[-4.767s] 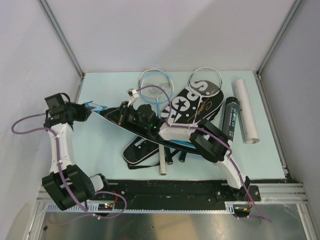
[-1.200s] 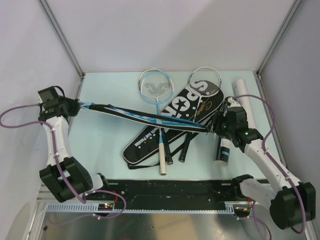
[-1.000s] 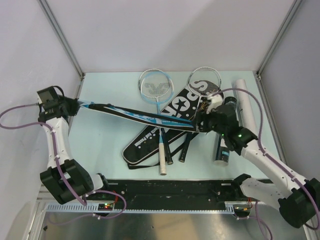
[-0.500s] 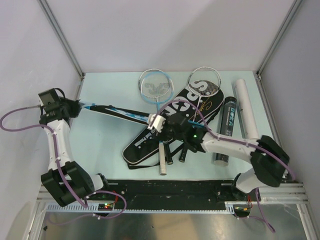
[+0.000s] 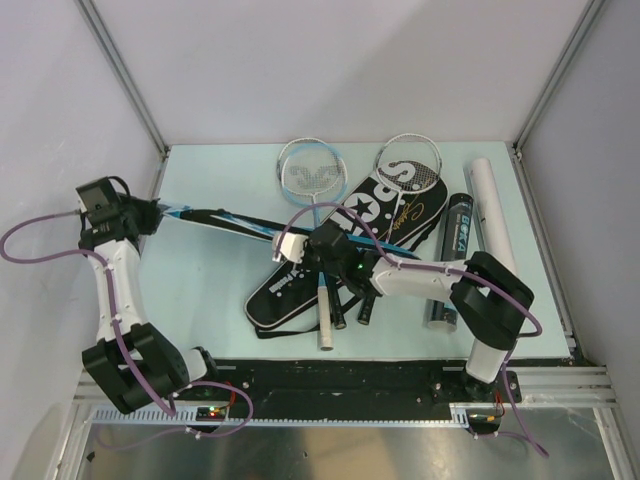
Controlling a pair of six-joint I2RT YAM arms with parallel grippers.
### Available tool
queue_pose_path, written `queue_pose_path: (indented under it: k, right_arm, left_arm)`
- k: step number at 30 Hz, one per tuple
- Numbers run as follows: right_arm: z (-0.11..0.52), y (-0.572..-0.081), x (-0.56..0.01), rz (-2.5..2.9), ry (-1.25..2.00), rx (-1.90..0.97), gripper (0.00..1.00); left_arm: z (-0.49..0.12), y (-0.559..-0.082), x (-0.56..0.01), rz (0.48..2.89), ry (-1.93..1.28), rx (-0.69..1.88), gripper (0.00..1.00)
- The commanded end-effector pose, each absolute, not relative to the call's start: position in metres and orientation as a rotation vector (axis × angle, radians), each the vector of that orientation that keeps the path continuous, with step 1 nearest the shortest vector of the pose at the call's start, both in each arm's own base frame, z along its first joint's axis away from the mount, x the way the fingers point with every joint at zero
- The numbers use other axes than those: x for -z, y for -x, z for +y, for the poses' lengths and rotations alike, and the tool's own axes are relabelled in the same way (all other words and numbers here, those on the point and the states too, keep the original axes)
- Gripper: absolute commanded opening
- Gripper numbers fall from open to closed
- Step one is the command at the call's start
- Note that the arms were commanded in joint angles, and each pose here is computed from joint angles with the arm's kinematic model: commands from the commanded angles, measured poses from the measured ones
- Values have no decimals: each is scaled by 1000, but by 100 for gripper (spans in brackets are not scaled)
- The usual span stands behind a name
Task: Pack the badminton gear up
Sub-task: Adjust the racket bag at the center of the board.
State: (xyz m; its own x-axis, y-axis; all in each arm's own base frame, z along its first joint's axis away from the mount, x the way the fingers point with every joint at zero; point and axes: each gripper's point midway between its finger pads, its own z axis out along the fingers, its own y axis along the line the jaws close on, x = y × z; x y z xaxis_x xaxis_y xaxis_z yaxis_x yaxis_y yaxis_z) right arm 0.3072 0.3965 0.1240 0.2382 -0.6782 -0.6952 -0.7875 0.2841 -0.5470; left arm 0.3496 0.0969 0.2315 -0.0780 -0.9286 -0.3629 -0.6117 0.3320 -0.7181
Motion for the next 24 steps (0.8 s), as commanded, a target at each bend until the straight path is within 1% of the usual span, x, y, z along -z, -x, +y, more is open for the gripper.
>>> queue_pose_path:
  k: [1, 3, 4, 6, 9, 10, 11, 12, 14, 21, 24]
  right_arm:
    - [411, -326, -183, 1414, 1275, -123, 4]
    - [409, -322, -197, 1422, 1244, -156, 1]
    - [407, -320, -203, 1427, 1229, -175, 0]
    - [404, -316, -219, 1431, 1187, -208, 0]
    - [398, -313, -241, 1437, 1133, -255, 0]
    - [396, -313, -247, 1442, 1118, -265, 0]
    - [395, -313, -251, 1448, 1106, -272, 0]
    - [395, -313, -256, 1455, 1091, -283, 0]
    - [393, -311, -264, 1471, 1065, -315, 0]
    - [392, -308, -280, 1595, 1019, -382, 0]
    - [392, -308, -286, 1682, 978, -437, 0]
  left_arm:
    - [92, -359, -276, 1704, 1231, 552, 7]
    - [90, -363, -280, 1714, 1185, 573, 26]
    - [87, -365, -283, 1720, 1158, 589, 38]
    - [84, -369, -289, 1723, 1103, 608, 55]
    - [81, -372, -301, 1712, 1040, 616, 77]
    - [80, -374, -304, 1714, 1014, 615, 88]
    - [78, -375, -309, 1715, 986, 613, 94]
    - [76, -377, -315, 1715, 953, 608, 97]
    - [71, -378, -324, 1714, 904, 602, 99]
    - [51, -376, -374, 1667, 698, 519, 100]
    - [35, -376, -397, 1649, 602, 533, 100]
